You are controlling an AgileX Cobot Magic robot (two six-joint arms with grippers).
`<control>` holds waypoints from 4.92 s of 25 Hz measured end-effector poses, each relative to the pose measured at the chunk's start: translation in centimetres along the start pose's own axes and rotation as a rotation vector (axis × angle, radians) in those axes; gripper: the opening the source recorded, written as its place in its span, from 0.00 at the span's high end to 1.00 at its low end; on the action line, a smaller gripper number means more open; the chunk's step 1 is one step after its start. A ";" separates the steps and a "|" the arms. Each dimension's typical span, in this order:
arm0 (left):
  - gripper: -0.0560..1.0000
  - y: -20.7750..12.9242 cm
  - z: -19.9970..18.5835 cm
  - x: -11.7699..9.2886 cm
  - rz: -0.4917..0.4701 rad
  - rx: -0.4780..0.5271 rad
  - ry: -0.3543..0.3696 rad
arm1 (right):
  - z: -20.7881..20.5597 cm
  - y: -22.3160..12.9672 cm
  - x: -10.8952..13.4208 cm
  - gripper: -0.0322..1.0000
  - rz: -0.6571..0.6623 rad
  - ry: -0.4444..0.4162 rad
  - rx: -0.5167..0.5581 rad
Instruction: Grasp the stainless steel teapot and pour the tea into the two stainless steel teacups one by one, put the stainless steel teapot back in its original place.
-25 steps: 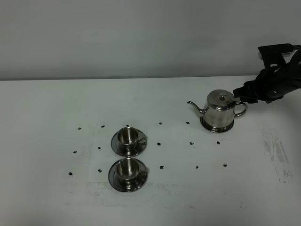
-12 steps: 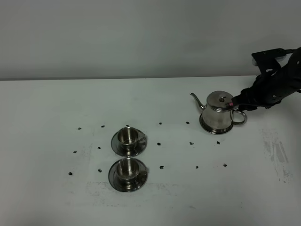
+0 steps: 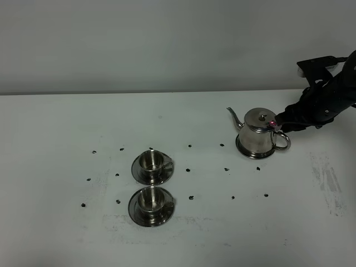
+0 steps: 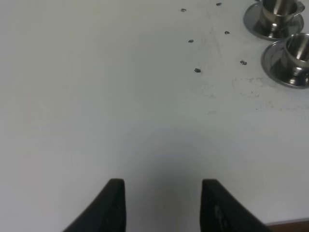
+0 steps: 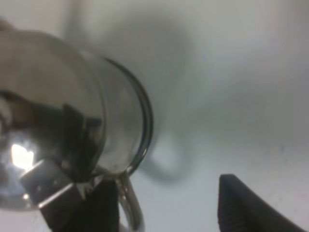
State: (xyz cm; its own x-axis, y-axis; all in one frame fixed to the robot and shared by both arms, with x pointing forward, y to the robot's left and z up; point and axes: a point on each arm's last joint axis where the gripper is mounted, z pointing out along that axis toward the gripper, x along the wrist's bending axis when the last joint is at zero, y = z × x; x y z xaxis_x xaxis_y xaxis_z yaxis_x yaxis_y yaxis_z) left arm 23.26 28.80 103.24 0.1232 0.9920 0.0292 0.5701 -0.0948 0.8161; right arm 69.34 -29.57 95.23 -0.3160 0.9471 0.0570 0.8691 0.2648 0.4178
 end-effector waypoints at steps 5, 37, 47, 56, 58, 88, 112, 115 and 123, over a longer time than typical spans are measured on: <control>0.58 0.0 0.0 0.0 0.000 0.000 0.000 | -0.4 -0.1 0.2 0.54 -0.025 0.025 0.045; 0.58 0.0 0.0 0.0 -0.001 0.000 0.000 | -4.0 -3.5 0.7 0.54 -0.047 -0.193 -0.144; 0.58 0.0 0.0 0.0 -0.001 0.000 0.000 | 0.5 -3.9 1.8 0.54 -0.124 -0.170 -0.104; 0.58 0.0 0.0 0.0 -0.001 0.000 0.000 | 0.8 -3.8 3.8 0.54 -0.153 -0.118 -0.070; 0.58 0.0 0.0 0.0 -0.001 0.000 0.000 | 0.9 -4.0 4.1 0.54 -0.143 -0.100 -0.053; 0.58 0.0 0.0 0.0 0.000 0.000 0.000 | -7.9 2.4 10.9 0.54 0.083 -0.115 0.036; 0.58 0.0 0.0 0.0 -0.001 0.001 0.001 | -1.5 3.3 9.5 0.55 0.081 -0.152 0.220; 0.58 0.0 0.0 0.0 -0.001 0.001 0.001 | -1.3 3.2 9.3 0.55 0.079 -0.156 0.220; 0.58 0.0 0.0 0.0 -0.001 0.001 0.001 | 0.0 3.0 8.9 0.55 0.078 -0.159 0.234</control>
State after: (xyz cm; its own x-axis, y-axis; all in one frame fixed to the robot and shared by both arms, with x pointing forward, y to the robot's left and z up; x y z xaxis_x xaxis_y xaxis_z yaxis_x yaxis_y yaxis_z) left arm 23.25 28.81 103.24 0.1224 0.9921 0.0291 0.5709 -0.0943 0.8156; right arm 69.15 -20.39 96.96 -0.1974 0.9778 -0.0696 0.9584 0.2075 0.1961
